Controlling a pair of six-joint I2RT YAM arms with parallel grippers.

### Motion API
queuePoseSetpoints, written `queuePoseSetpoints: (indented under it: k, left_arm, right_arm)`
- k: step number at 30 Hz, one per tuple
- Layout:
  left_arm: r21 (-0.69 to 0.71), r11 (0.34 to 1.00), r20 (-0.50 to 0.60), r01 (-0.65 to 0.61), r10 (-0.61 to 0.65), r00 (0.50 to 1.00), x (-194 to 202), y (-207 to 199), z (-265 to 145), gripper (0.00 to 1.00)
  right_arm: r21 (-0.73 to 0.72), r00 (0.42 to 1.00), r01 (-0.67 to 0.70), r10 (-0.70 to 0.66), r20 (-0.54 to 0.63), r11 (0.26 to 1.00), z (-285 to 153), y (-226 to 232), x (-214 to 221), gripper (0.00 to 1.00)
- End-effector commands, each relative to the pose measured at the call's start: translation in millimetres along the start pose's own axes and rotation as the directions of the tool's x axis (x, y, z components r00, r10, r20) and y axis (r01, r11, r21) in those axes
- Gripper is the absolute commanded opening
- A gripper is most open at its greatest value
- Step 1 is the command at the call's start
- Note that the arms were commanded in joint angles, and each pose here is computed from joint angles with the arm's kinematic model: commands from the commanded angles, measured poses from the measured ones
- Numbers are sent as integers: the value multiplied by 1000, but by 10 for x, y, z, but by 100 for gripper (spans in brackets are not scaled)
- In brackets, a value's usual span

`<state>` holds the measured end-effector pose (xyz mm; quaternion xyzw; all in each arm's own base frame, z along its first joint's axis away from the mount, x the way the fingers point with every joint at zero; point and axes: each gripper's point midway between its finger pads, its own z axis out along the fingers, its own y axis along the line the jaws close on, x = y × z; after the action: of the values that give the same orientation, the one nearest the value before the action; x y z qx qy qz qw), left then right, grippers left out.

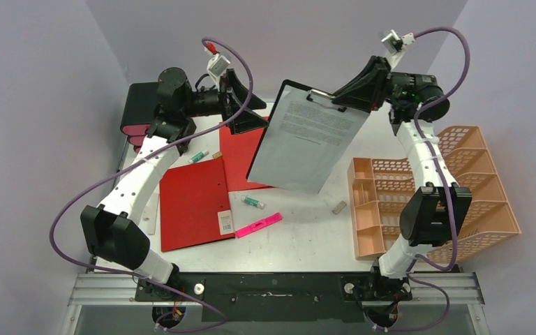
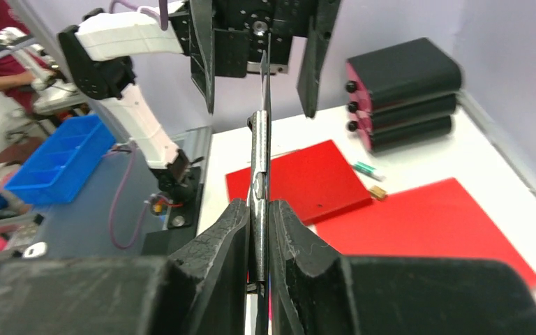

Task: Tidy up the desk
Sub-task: Pick up the folder from the center of the board.

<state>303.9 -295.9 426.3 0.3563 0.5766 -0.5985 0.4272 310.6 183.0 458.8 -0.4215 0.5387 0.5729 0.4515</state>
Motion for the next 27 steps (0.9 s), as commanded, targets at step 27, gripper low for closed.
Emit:
queuePoseSetpoints:
  k: [27]
  left_arm:
    - [-548,825,-50,-137,131,990,507,520,-1089,96]
  right_arm:
    - [688,869,465,-436,-234,557,-1973,668,-776,5]
